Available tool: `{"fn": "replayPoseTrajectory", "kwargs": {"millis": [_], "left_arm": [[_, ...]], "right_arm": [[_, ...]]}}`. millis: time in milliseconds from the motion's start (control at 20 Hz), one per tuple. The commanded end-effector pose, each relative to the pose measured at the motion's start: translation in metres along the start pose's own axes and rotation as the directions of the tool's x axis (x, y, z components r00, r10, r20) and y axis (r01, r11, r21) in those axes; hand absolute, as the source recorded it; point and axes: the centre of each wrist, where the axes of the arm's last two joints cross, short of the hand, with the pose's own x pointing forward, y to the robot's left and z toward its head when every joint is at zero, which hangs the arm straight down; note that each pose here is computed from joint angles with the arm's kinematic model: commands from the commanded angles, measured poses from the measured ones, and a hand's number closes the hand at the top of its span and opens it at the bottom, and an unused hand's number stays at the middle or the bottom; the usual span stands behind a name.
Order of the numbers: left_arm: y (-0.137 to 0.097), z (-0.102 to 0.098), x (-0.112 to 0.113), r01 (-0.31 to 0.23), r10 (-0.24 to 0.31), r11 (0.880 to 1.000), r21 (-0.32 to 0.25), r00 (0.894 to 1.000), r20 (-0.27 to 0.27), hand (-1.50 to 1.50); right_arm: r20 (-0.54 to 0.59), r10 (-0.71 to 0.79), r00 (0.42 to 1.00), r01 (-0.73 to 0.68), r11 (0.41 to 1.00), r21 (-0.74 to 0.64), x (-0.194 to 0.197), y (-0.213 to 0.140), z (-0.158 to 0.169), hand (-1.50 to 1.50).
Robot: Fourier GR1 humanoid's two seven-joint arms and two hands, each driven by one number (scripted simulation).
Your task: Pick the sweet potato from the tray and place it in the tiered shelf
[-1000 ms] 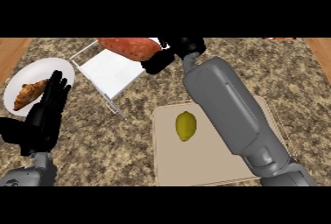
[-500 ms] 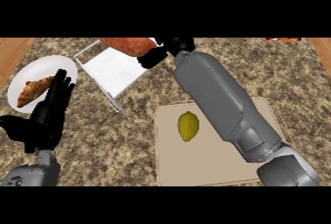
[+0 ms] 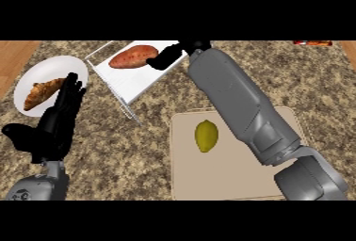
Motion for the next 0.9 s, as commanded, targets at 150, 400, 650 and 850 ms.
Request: {"fn": "replayPoseTrajectory", "kwargs": {"millis": [150, 400, 650, 850], "left_arm": [[-0.005, -0.002, -0.008, -0.003, 0.002, 1.000, 0.021, 1.000, 0.014, 0.00], [0.002, -0.001, 0.003, -0.006, 0.005, 1.000, 0.019, 1.000, 0.004, 0.00], [-0.002, 0.008, -0.003, 0.013, -0.014, 0.999, 0.043, 1.000, 0.013, 0.00], [0.011, 0.007, 0.003, 0.007, -0.007, 1.000, 0.025, 1.000, -0.003, 0.00]], "right_arm": [[0.011, -0.081, 0.997, 0.080, 0.996, 0.049, -0.011, -0.001, -0.002, -1.50], [0.093, -0.189, 0.978, 0.187, 0.982, 0.025, 0.010, -0.010, -0.010, -1.50], [0.097, -0.296, 0.950, 0.300, 0.953, -0.031, 0.011, -0.034, -0.015, -1.50], [0.039, -0.296, 0.954, 0.298, 0.941, -0.159, 0.001, -0.065, -0.017, -1.50]]}}
